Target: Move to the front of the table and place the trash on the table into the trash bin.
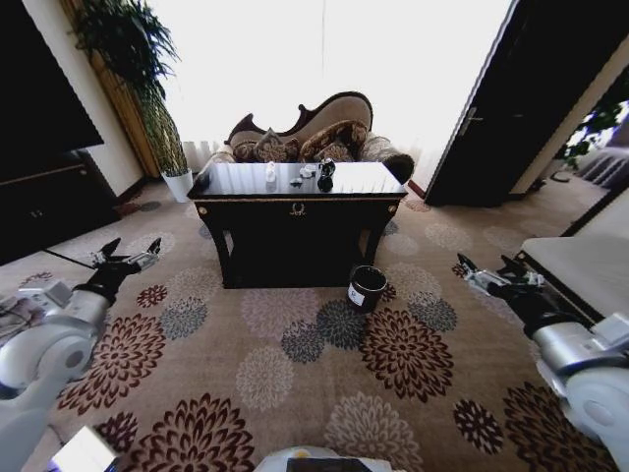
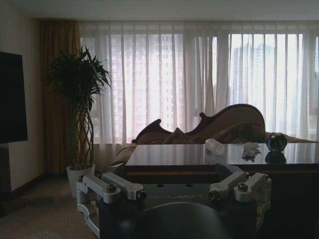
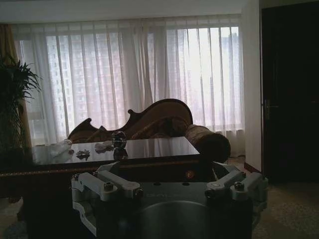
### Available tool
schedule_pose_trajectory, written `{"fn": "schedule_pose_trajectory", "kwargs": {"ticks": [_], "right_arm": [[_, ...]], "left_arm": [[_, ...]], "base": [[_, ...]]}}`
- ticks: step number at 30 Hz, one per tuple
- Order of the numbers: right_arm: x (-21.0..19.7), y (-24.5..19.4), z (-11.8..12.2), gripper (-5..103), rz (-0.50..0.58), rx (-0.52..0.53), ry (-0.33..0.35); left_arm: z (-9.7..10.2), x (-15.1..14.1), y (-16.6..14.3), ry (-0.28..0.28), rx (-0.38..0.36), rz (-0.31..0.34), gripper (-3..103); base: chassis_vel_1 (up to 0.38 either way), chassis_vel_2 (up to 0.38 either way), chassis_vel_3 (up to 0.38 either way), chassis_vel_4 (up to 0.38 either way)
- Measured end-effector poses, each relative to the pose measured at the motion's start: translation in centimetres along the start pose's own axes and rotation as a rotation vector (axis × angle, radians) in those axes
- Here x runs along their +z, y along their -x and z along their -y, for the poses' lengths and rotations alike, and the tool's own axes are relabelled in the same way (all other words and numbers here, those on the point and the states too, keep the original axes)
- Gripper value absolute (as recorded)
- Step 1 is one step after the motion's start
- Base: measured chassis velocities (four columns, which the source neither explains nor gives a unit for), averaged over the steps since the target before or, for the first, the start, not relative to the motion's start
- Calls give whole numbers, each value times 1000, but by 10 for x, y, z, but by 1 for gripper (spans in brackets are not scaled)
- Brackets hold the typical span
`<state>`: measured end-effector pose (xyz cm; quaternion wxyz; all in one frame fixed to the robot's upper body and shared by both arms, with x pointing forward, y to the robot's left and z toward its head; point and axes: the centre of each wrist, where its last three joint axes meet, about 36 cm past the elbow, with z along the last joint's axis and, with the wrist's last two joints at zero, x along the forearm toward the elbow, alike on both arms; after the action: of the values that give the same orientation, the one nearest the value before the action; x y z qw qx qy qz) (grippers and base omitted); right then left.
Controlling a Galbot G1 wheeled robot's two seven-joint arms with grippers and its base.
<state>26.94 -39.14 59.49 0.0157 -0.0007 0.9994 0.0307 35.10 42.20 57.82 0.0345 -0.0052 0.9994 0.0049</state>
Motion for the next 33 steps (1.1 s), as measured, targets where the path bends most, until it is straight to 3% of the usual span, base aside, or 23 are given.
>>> {"fn": "schedule_pose_trajectory", "kwargs": {"ticks": [33], "right_arm": [[6, -3, -1, 100, 11, -7, 12]], "left_arm": [[2, 1, 0, 2, 3, -2, 100]], "base": [[0, 0, 0, 0]]}}
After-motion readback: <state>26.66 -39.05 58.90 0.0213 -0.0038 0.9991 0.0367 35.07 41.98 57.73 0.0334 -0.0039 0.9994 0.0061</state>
